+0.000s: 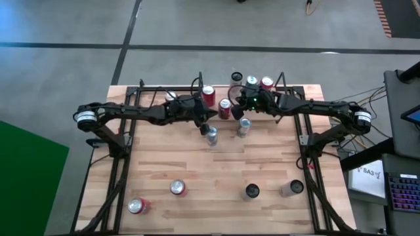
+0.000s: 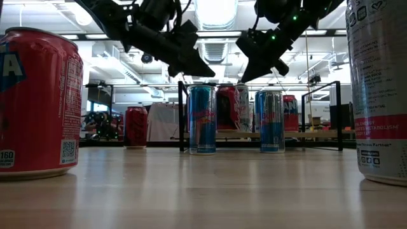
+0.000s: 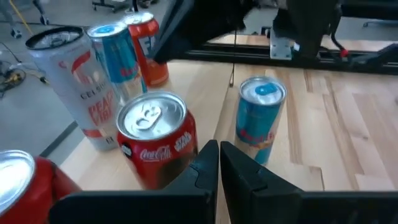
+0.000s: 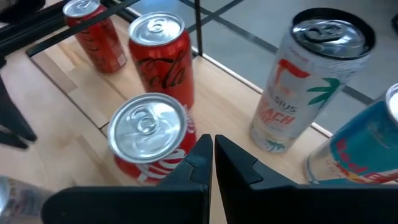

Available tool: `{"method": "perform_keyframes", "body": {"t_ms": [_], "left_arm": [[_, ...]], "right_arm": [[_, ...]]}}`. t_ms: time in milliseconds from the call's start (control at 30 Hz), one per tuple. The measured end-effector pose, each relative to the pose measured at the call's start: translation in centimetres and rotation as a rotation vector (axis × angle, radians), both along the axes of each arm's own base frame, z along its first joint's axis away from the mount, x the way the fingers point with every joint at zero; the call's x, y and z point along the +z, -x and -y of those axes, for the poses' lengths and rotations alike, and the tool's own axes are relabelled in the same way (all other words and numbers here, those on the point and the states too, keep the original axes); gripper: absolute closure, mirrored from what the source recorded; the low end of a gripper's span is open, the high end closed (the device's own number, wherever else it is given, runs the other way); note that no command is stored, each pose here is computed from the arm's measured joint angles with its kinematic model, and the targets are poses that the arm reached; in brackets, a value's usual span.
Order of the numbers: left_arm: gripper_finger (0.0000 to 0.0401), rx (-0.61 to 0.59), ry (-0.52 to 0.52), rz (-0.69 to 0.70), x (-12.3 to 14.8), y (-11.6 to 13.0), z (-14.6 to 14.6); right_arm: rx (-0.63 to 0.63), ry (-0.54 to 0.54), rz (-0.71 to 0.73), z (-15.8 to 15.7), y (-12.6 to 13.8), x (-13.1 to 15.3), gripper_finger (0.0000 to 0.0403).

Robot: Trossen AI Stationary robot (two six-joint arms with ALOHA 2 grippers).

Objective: Place canned beverage on shelf
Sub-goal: Put the red and white soda can on the shelf

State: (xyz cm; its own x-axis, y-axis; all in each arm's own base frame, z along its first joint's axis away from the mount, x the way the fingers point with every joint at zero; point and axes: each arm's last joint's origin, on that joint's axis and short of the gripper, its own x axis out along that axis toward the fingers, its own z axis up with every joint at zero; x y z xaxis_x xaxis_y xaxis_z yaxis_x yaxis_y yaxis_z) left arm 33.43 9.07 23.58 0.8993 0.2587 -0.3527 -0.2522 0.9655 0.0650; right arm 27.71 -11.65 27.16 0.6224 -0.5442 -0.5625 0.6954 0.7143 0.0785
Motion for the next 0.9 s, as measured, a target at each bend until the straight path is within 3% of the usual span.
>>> {"method": "perform_keyframes", "body": {"t_ms": [200,900], "left_arm": [[0.0401,0.004,0.033,-0.045,-2.2,-1.0,-0.1],[0.0401,0.01,0.027,-0.022,-2.4,-1.4,-0.3]], "right_arm": [[-0.004,0.0,-0.007,0.1,0.1,-0.2,0.0394],[0.047,-0.013,0.049,-0.1,0.1,-1.8,0.0394]]}}
